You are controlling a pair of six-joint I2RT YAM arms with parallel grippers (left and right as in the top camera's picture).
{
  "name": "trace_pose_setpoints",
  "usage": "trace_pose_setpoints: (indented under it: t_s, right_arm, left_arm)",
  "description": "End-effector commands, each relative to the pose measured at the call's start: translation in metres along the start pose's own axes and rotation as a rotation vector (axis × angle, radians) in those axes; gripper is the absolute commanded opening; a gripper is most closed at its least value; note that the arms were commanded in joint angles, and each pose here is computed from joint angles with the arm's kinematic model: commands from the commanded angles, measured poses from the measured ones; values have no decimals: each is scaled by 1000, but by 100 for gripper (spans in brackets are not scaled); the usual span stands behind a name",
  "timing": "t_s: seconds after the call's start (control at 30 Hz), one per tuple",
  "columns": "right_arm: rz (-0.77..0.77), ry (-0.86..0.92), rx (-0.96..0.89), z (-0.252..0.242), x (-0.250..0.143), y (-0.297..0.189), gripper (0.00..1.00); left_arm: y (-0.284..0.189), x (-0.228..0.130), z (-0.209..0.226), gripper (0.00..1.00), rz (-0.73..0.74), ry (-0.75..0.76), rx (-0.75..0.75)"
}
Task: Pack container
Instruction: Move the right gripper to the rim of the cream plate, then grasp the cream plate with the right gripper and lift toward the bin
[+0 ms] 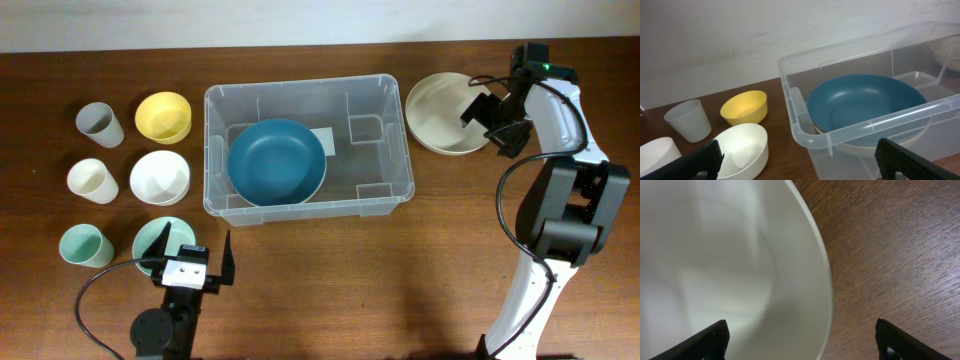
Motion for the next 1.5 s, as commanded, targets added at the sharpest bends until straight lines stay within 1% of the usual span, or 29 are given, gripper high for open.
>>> trace_pose_setpoints:
  t_s: [0.0,0.2,0.7,0.97,1.13,1.17,1.4,1.47]
  right_arm:
    - [26,-12,-2,1,-3,13,89]
    - [8,-15,5,2,0,14,88]
    - [30,-12,-3,0,0,29,88]
    - [42,-11,-7,-1,-1,36,75]
    - [52,-9,-10,-2,-2,41,71]
    - [51,-9,-10,-2,-1,41,69]
    - [46,-9,-9,-2,-1,41,41]
    - [45,-9,-9,-2,0,41,36]
  left_arm:
    - [0,-1,1,100,2,9,9]
    - [0,-1,1,100,2,9,10]
    - [0,-1,1,100,2,9,10]
    - [0,-1,1,100,2,8,10]
    - [0,-1,1,100,2,9,10]
    - [0,-1,1,100,2,9,9]
    - [0,-1,1,100,2,9,10]
    - [0,-1,1,100,2,9,10]
Point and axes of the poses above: each gripper's point midway between its finger pads, its own y axis out along the fingers, its own z axis along the line the jaws close on, x = y × z, the point moved 8 cm from there along -y, back along the fingers, and after that the axes turned 12 degrees about -y, right-handed, at the moved point
